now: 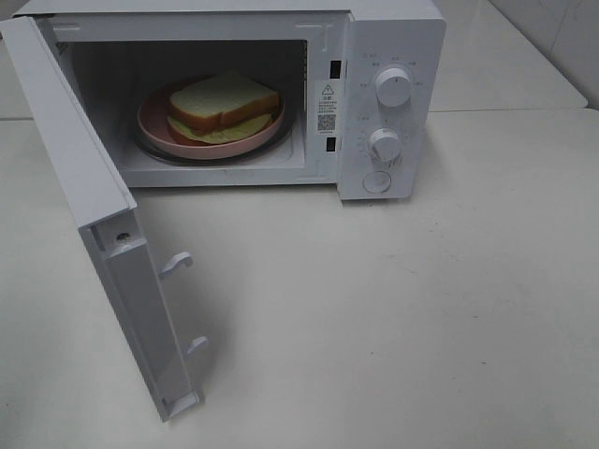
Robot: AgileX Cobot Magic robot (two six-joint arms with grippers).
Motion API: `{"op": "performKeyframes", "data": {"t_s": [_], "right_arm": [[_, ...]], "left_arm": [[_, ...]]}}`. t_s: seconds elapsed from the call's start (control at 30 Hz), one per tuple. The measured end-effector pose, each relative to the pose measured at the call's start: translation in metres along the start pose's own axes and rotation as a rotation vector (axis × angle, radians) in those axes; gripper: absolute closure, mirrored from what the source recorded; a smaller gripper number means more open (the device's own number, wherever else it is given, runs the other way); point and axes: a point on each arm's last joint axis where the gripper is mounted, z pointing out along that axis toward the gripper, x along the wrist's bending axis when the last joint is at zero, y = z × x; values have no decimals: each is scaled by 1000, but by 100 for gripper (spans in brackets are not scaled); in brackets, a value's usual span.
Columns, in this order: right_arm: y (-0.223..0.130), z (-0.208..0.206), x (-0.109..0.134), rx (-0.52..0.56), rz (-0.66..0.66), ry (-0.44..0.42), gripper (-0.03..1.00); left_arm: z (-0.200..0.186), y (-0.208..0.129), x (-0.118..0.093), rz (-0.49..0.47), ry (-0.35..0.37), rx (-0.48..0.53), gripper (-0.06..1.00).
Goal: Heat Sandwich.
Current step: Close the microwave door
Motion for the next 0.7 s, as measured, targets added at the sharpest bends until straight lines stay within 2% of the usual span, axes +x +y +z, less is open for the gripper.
{"op": "performKeyframes", "data": {"t_s": [0.1, 0.13, 0.23, 0.4, 0.43, 0.53, 0.57, 0.63, 0.7], "right_arm": [[0, 0, 0, 0, 0, 0, 20], [0, 0, 0, -1, 0, 0, 20], [0, 0, 0, -1, 0, 0, 20], [0, 0, 0, -1, 0, 0, 20], [0, 0, 0, -1, 0, 0, 20], [0, 0, 0, -1, 0, 0, 20], [0, 0, 0, -1, 0, 0, 20], [0, 0, 0, -1, 0, 0, 20], [0, 0, 0, -1, 0, 0, 20]], "left_arm": [[14, 8, 0, 4, 5, 35, 73], [24, 14, 1, 11, 12, 47, 87], [34, 20, 2, 21, 20, 33, 94], [65, 21, 2, 36, 23, -21, 94], [76, 18, 2, 38, 20, -64, 94], [86, 14, 1, 40, 16, -104, 94], [95, 9, 1, 41, 13, -155, 94], [98, 6, 1, 42, 11, -172, 94], [103, 4, 0, 42, 7, -234, 94]]}}
